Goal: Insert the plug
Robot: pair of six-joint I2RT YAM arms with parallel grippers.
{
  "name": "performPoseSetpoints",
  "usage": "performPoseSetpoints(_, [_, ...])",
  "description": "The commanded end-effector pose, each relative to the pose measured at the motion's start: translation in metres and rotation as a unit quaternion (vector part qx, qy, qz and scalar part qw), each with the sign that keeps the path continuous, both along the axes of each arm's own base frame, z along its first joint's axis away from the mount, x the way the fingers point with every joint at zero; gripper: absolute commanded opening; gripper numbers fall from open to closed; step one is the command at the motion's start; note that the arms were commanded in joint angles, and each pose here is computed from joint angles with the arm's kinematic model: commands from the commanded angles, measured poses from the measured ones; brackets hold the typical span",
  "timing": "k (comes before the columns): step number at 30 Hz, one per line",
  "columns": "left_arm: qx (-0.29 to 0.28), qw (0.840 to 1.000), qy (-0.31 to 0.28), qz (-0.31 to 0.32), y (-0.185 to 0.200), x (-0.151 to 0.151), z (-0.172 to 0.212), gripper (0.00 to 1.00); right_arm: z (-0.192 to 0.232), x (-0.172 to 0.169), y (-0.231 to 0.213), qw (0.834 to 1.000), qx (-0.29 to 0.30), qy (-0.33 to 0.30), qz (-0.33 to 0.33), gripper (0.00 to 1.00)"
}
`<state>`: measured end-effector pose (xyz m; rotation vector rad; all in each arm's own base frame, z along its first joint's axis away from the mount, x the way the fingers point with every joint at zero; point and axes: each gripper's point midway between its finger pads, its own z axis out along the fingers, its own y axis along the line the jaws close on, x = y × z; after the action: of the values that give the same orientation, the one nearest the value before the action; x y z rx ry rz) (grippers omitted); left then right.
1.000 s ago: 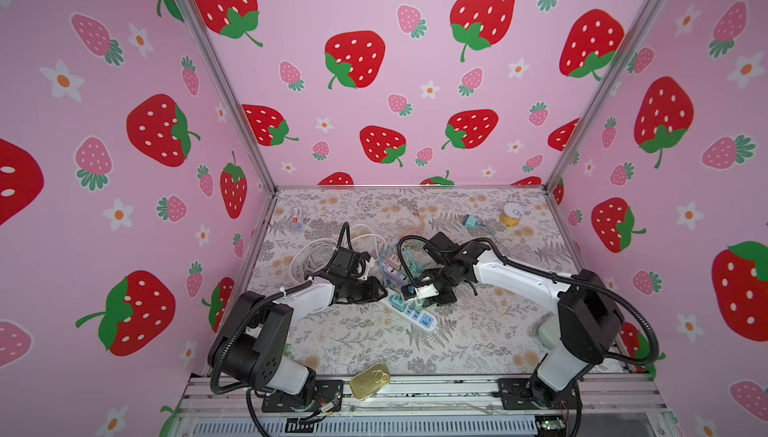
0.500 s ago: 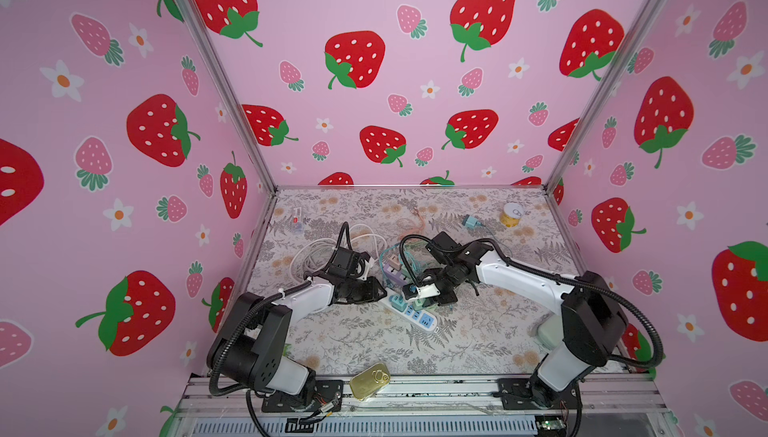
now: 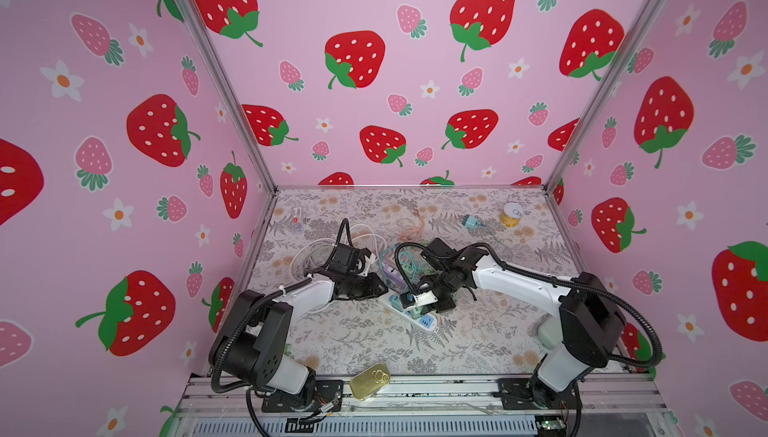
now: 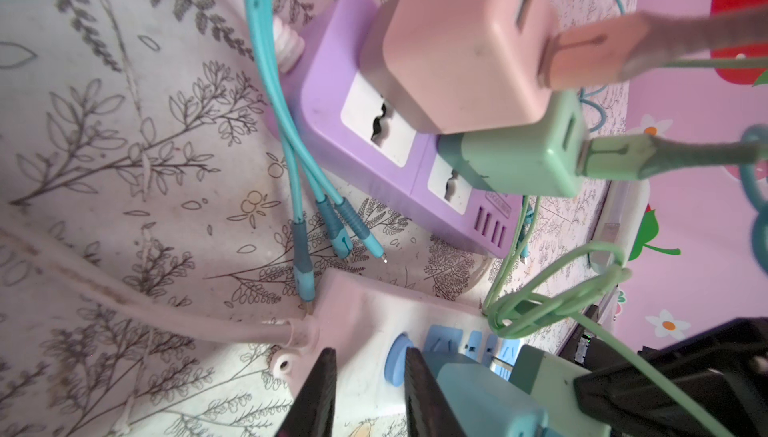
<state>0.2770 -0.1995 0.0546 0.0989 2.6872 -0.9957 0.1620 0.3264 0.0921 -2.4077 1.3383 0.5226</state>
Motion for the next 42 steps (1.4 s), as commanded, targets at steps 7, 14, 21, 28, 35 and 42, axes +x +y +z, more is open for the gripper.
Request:
performPoseSetpoints(7, [-0.013, 1.000, -0.007, -0.013, -0.006, 0.007, 0.008, 0.30, -0.024, 0.004, -0.010, 0.998, -0.055, -0.013, 0.008, 0.00])
performPoseSetpoints(14, [0.003, 1.000, 0.007, 0.004, 0.002, 0.000, 0.009, 0.29, -0.017, 0.006, -0.011, 0.998, -0.050, -0.026, 0.007, 0.00])
performPoseSetpoints(21, [0.006, 0.999, 0.025, 0.042, 0.014, -0.019, 0.018, 0.35, -0.010, 0.005, -0.009, 0.999, -0.033, -0.031, 0.007, 0.00])
performPoseSetpoints(28, [0.004, 0.997, 0.056, 0.054, 0.012, -0.034, 0.003, 0.35, -0.006, 0.006, -0.006, 0.999, -0.017, -0.035, 0.004, 0.00])
performPoseSetpoints(35, [-0.012, 0.996, 0.080, 0.048, -0.001, -0.035, -0.014, 0.32, -0.006, 0.003, -0.007, 0.999, -0.016, -0.034, 0.008, 0.00])
performPoseSetpoints(42, [-0.017, 0.995, 0.079, 0.058, -0.005, -0.023, -0.020, 0.30, -0.007, -0.005, -0.012, 1.000, -0.019, -0.020, 0.007, 0.00])
